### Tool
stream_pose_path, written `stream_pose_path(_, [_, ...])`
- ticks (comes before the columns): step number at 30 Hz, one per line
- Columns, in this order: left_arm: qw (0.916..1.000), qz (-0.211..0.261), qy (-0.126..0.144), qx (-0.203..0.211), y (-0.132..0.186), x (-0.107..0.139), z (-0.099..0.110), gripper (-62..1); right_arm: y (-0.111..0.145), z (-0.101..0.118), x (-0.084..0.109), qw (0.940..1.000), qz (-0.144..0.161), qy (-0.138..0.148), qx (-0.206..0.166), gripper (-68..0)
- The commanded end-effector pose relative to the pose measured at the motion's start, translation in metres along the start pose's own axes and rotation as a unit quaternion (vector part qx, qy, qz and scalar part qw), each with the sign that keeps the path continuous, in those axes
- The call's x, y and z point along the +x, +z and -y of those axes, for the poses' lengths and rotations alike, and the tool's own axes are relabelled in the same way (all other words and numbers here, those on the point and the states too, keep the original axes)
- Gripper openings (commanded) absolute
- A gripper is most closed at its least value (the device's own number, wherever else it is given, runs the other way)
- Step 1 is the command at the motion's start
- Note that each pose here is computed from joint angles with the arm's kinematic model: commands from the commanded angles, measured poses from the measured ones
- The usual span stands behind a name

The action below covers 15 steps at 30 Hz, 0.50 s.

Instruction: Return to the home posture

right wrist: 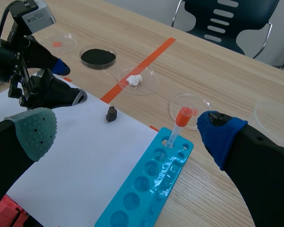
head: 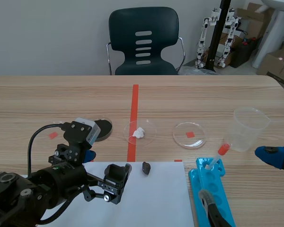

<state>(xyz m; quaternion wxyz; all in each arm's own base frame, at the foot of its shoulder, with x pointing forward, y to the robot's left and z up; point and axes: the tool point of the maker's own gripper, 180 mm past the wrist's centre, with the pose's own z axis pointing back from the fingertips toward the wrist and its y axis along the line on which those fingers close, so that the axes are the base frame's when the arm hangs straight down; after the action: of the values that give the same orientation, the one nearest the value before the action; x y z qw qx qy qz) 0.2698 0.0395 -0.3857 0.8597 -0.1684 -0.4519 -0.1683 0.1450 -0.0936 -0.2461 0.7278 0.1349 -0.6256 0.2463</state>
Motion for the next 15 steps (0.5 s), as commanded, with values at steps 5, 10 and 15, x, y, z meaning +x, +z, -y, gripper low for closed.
stream_pose_path(5, [0.9997, 0.023, -0.004, 0.002, 0.001, 0.012, -0.003, -0.2, -0.001, 0.003, 0.007, 0.9999, 0.013, 0.003, -0.002, -5.2])
stream_pose_path(10, [0.9989, 0.036, -0.002, 0.030, 0.005, 0.020, -0.027, -0.2, -0.001, 0.003, 0.007, 0.9999, 0.013, 0.003, -0.002, -5.2])
stream_pose_path(15, [0.9970, 0.047, 0.004, 0.062, 0.011, 0.028, -0.052, -0.2, -0.001, 0.003, 0.007, 0.9999, 0.013, 0.003, -0.002, -5.2])
